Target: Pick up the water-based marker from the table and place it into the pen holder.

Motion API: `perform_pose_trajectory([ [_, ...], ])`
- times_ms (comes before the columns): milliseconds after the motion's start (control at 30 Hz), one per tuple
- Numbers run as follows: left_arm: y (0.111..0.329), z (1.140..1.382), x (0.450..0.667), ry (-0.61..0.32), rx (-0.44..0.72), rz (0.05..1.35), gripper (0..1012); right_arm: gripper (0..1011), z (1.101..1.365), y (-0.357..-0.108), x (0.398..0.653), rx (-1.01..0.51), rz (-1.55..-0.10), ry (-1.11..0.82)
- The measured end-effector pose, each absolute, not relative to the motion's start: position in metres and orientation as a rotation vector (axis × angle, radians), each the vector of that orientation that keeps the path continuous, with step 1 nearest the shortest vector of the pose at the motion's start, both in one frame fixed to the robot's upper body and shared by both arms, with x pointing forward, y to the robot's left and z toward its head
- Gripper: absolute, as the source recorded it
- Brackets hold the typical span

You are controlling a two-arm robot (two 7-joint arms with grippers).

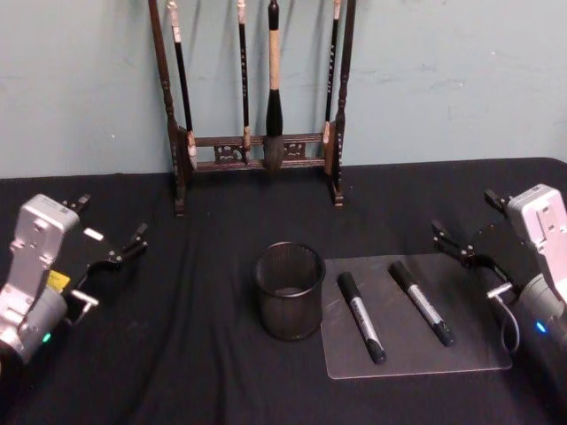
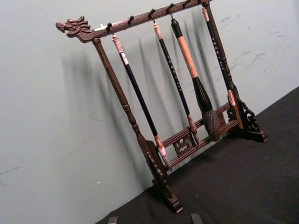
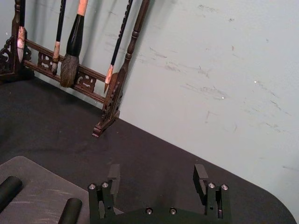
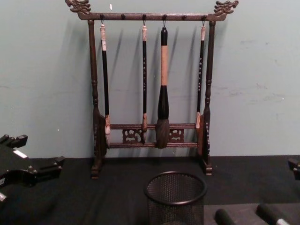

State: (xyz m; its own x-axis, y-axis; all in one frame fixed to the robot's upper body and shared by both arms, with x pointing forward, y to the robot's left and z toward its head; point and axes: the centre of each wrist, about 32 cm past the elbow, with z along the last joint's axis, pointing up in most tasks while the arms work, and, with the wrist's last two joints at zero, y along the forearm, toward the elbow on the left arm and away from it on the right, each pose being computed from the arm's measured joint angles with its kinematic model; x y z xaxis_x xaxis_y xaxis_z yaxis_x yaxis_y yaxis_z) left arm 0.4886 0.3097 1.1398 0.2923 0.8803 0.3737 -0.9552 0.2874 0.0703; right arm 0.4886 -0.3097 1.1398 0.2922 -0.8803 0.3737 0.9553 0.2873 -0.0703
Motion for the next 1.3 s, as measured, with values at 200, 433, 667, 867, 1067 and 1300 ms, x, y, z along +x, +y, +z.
perform_pose_trajectory([
  [200,0.31,1.14,0.489,-0.285,0.304,1.248,1009,1004,1.14,-0.31,0.489,-0.304,-1.248,-0.285],
  [433,0.31,1.14,0.489,-0.285,0.304,1.248,1009,1004,1.14,-0.31,0.489,-0.304,-1.248,-0.285],
  [667,0.31,1.14,0.489,-0.285,0.304,1.248,1009,1004,1.14,-0.31,0.489,-0.304,-1.248,-0.285],
  [867,0.31,1.14,0.489,-0.285,0.304,1.248,1009,1004,1.141,-0.309,0.487,-0.297,-1.246,-0.274],
  [1067,0.31,1.14,0.489,-0.285,0.304,1.248,1009,1004,1.144,-0.306,0.482,-0.278,-1.227,-0.241],
  [1300,0.31,1.14,0.489,-0.285,0.304,1.248,1009,1004,1.148,-0.301,0.474,-0.26,-1.2,-0.206],
])
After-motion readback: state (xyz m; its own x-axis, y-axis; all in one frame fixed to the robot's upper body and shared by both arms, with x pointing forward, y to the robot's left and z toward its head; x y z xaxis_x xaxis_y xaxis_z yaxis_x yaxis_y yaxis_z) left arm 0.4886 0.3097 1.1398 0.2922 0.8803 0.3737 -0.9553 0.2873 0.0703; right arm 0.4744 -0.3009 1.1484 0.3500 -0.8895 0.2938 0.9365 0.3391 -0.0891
